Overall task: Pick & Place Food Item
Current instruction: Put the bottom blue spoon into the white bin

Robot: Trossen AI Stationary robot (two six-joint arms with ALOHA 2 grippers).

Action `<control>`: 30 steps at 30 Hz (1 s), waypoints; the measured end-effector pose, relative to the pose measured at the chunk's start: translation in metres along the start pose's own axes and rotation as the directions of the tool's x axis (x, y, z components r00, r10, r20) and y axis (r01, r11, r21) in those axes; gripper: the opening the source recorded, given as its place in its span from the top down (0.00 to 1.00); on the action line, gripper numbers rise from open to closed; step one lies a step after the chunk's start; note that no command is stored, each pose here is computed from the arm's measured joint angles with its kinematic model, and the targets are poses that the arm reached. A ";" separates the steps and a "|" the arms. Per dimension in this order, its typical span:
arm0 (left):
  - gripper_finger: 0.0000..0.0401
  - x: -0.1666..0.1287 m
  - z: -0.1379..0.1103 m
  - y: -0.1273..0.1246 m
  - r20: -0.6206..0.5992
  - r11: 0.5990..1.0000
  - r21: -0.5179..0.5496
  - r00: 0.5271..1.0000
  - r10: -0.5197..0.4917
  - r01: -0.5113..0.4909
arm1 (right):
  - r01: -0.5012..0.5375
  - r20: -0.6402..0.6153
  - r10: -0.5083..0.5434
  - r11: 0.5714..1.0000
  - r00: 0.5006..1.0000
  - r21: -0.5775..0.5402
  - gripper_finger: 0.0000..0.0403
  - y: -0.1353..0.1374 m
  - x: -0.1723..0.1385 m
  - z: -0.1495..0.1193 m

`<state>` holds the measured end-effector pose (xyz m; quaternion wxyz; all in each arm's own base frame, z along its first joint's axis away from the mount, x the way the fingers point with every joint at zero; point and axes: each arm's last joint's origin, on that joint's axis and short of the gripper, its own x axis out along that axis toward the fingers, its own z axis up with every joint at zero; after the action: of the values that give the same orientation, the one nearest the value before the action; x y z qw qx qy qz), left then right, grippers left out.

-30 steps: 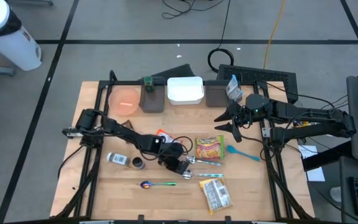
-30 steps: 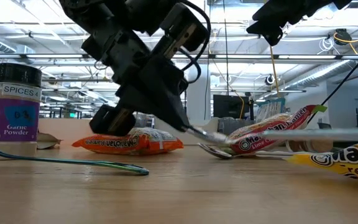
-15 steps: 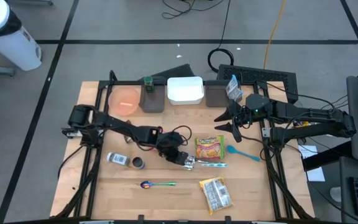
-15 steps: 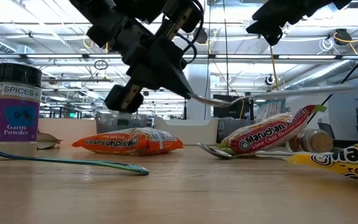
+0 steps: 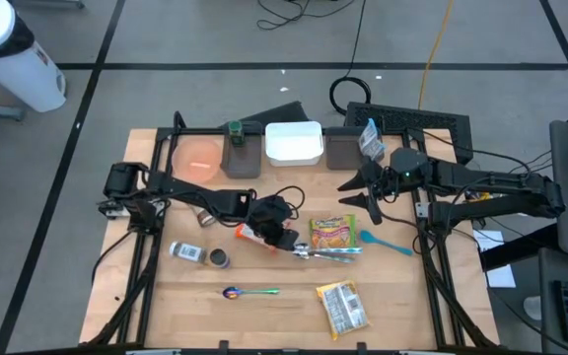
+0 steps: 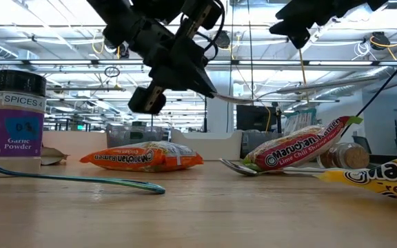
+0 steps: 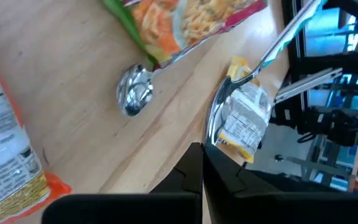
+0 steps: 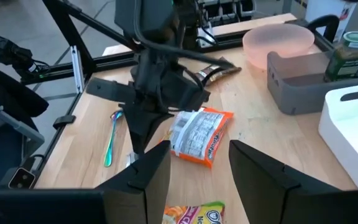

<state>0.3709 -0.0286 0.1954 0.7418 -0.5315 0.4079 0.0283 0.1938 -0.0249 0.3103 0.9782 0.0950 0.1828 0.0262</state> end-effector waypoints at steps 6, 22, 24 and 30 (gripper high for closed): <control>1.00 -0.019 0.016 -0.015 -0.016 0.990 0.106 0.995 0.096 -0.094 | -0.058 -0.025 0.059 0.997 0.998 0.045 0.61 -0.002 0.014 -0.002; 1.00 -0.091 0.062 -0.063 0.150 0.881 0.341 0.945 0.292 -0.326 | -0.218 -0.045 0.231 0.955 0.972 0.202 0.61 -0.010 0.064 -0.007; 1.00 -0.097 0.064 -0.066 0.162 0.871 0.354 0.939 0.303 -0.342 | -0.219 -0.034 0.232 0.950 0.972 0.222 0.61 -0.012 0.070 -0.008; 1.00 -0.104 0.064 -0.072 0.178 0.847 0.386 0.930 0.321 -0.366 | -0.236 0.050 0.231 0.940 0.972 0.247 0.61 -0.017 0.084 -0.003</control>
<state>0.3727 0.0333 0.3227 0.8406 -0.2790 0.4528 0.1022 0.2713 -0.0340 0.2746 0.9500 0.2393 0.1624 0.1179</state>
